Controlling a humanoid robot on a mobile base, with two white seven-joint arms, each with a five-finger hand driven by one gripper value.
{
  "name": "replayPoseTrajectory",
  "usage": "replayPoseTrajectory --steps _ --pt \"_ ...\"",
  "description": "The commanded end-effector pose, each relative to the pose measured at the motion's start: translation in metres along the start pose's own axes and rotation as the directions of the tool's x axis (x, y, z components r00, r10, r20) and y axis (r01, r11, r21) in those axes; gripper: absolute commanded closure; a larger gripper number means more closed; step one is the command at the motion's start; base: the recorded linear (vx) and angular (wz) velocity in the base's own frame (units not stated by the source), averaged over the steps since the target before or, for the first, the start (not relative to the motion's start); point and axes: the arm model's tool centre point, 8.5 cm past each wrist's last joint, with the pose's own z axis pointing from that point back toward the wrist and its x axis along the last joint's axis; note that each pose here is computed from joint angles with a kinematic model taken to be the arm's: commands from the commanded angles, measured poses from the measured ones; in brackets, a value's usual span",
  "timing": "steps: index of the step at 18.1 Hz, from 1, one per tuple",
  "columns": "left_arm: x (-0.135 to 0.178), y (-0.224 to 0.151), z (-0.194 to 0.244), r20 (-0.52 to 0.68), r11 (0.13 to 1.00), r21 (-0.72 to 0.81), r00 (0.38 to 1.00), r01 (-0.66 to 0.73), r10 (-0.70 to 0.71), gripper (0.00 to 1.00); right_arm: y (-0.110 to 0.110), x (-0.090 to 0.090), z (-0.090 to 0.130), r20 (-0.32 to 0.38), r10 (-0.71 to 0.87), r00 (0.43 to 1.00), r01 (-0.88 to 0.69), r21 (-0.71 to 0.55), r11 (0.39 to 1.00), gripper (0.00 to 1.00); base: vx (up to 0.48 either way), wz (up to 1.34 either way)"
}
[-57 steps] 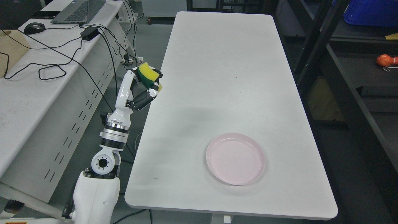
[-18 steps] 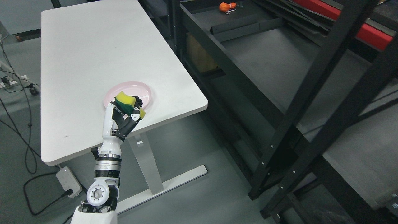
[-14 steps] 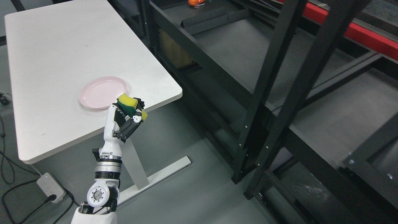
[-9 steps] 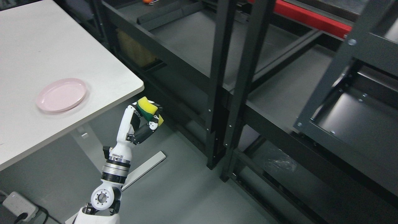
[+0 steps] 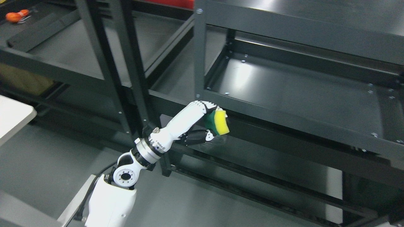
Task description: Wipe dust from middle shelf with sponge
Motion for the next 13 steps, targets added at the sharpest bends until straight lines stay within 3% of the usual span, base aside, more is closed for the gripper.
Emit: replayPoseTrajectory --steps 1,4,6,8,13 --pt "0.064 0.042 -0.129 0.318 0.845 -0.267 0.87 0.463 -0.376 1.0 -0.01 0.01 0.0 0.023 -0.003 1.0 0.003 -0.01 1.0 0.0 -0.074 -0.85" --pt "0.112 0.1 -0.192 0.441 0.644 -0.259 0.681 0.72 -0.584 1.0 -0.01 0.01 0.0 0.023 -0.003 1.0 0.003 -0.01 1.0 0.0 -0.008 -0.75" --pt "0.139 0.117 -0.212 0.483 0.561 -0.236 0.597 0.793 -0.641 1.0 -0.01 0.01 0.0 0.023 -0.003 1.0 0.003 -0.01 1.0 0.0 0.043 -0.65" --pt "0.144 0.128 -0.223 0.479 0.47 -0.228 0.519 0.853 -0.708 1.0 -0.01 0.01 0.0 0.023 -0.003 1.0 0.003 -0.01 1.0 0.0 0.056 -0.62" --pt "0.131 0.152 -0.223 0.397 0.411 -0.192 0.454 0.891 -0.798 1.0 -0.01 0.01 0.0 0.023 -0.003 1.0 0.003 -0.01 1.0 0.0 0.055 -0.37"
